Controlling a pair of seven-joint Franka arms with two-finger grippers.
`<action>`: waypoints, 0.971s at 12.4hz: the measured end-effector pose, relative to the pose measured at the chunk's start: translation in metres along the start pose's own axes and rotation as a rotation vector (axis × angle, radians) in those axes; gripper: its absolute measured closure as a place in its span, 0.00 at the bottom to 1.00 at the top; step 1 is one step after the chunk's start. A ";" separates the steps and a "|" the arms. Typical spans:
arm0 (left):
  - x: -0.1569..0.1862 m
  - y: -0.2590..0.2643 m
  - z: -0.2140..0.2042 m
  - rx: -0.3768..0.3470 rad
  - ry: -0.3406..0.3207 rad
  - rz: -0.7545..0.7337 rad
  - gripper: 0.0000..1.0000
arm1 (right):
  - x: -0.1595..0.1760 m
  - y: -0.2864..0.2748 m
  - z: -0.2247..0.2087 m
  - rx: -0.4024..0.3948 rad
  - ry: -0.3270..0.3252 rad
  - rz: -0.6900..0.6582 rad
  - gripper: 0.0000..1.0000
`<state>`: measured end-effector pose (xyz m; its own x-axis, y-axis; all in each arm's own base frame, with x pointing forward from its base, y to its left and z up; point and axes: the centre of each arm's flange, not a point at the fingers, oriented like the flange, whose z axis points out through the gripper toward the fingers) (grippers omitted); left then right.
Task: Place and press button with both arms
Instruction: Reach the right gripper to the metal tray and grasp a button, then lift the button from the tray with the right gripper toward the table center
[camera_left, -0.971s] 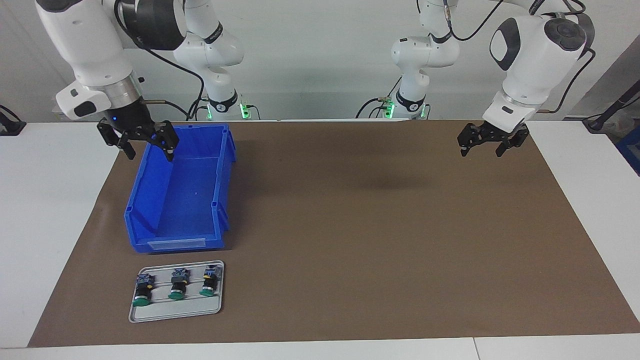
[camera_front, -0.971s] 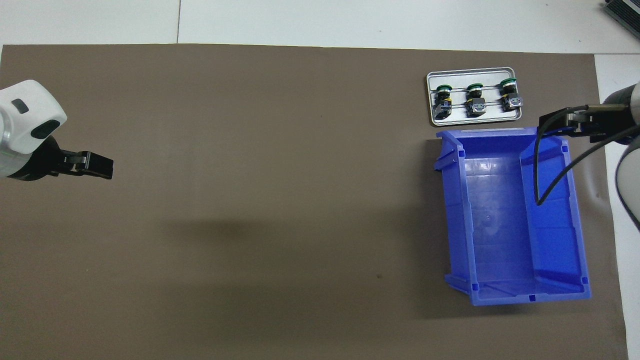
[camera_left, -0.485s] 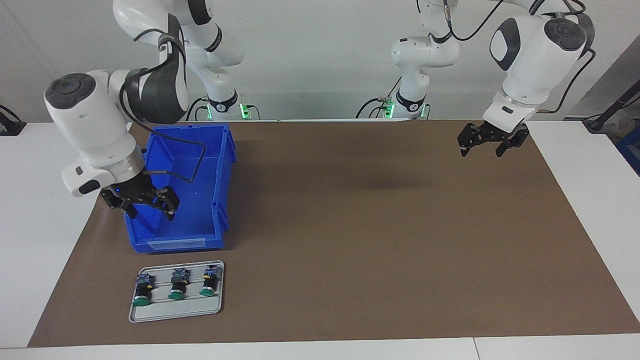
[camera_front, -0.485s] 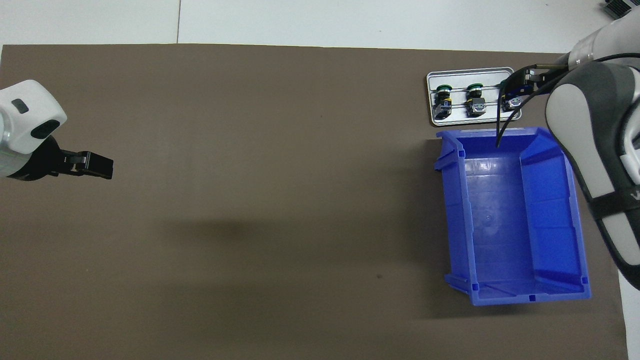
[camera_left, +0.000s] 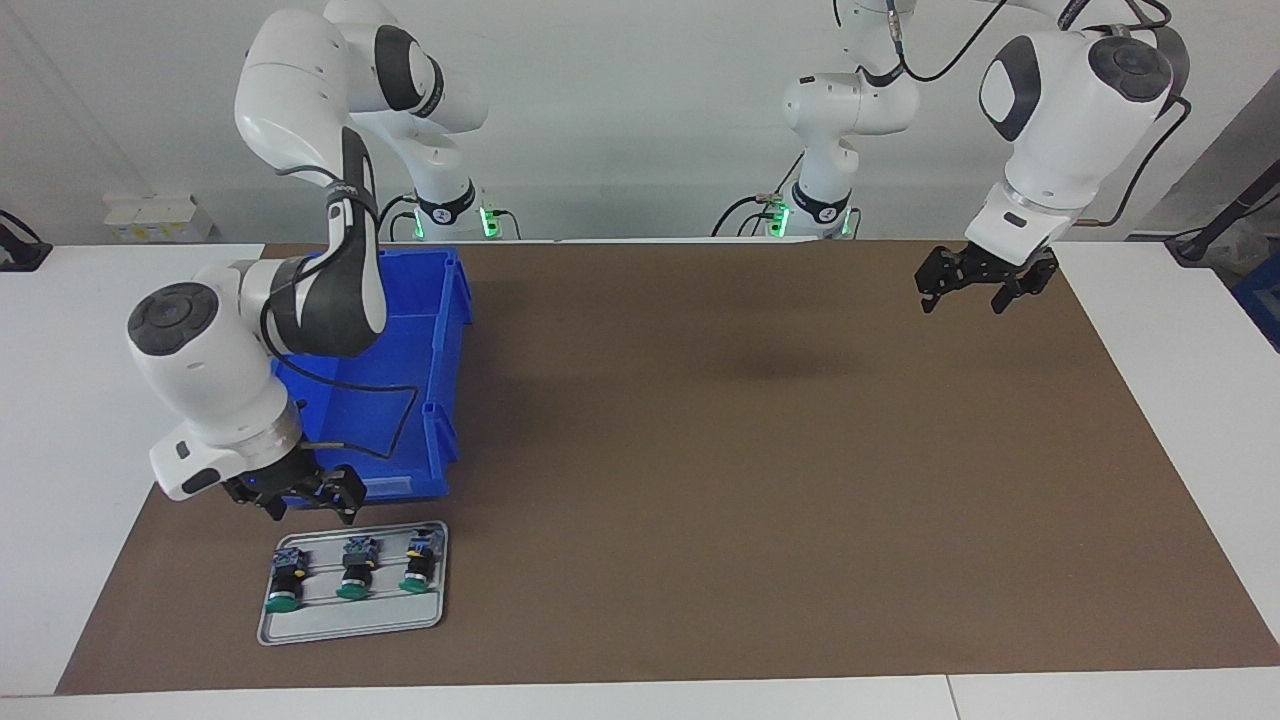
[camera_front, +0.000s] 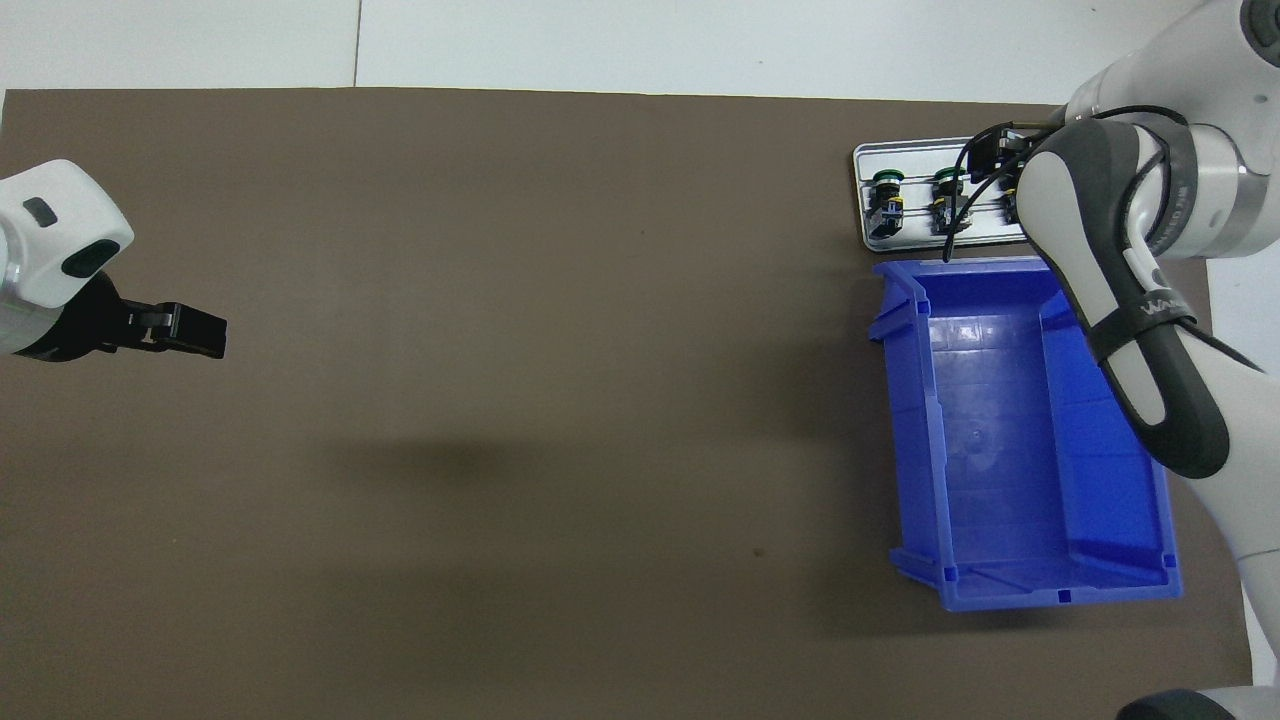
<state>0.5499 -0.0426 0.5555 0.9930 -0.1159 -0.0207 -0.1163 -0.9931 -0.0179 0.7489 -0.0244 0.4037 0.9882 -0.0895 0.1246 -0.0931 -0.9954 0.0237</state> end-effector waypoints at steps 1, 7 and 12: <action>0.000 0.000 0.000 0.000 0.000 0.000 0.00 | 0.004 0.003 0.016 -0.001 0.000 -0.015 0.07; 0.000 0.000 0.000 0.000 0.000 0.000 0.00 | 0.011 -0.005 0.077 0.013 0.019 -0.073 0.15; 0.000 0.000 0.000 0.000 0.000 0.000 0.00 | 0.008 -0.011 0.090 0.020 0.009 -0.079 0.20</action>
<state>0.5499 -0.0426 0.5555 0.9930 -0.1159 -0.0207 -0.1163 -0.9931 -0.0179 0.7685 -0.0178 0.3154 0.9912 -0.0099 0.1322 -0.0120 -0.9998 0.0145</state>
